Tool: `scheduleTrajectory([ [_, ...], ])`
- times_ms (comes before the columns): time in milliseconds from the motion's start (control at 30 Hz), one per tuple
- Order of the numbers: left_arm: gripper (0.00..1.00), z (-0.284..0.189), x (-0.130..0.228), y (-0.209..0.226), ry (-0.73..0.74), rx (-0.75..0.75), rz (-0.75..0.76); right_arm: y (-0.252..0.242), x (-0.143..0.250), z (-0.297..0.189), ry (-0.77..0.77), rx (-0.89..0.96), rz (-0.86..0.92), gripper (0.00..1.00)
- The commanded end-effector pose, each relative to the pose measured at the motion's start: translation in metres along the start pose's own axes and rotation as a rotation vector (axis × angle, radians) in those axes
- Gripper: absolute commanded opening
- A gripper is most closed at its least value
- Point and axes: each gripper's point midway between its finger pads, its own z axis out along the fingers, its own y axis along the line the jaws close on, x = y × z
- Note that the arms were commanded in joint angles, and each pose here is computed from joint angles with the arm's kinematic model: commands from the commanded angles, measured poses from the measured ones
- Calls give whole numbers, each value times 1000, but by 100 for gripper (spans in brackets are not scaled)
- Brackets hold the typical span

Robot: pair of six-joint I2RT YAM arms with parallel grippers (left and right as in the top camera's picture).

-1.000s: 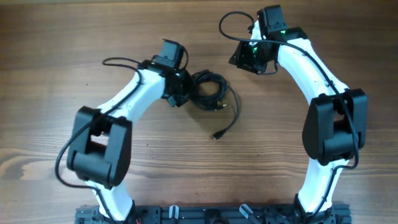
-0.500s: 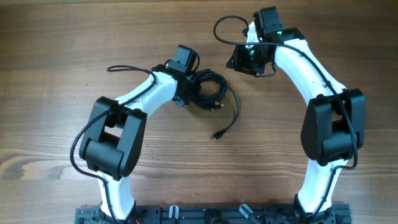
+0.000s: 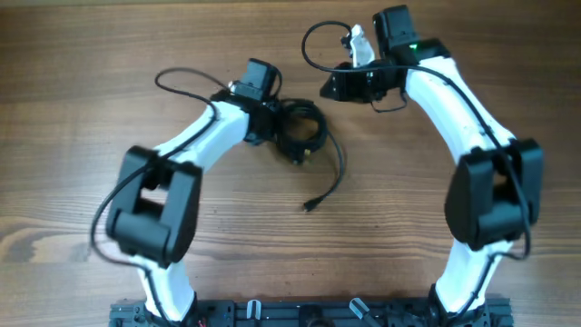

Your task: Untangle cables

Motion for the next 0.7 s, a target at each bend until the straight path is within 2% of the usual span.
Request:
scheduleTrajectory([
  [0,4,-92,-14,-67,-74,323,395,57,-20,-62,-142,-59,-236,41],
  [67,4,-127,-12,-82,-103,426,475,68,-19,-72,-158,-64,-263,41],
  [167,4,-147,-17,-83,-143,446,476,83,-11,-69,-136,-91,-335,41],
  [300,4,-151,-14,-81,-116,461,445,103,-6,-60,-126,-115,-408,41],
  [467,4,-149,-12,-76,-101,445,430,118,0,-51,-112,-118,-407,41],
  [567,4,-149,-14,-75,-103,444,426,110,1,-45,-102,-40,-374,40],
  [667,4,-150,-19,-70,-102,438,376,77,-2,-46,-109,157,-259,40],
])
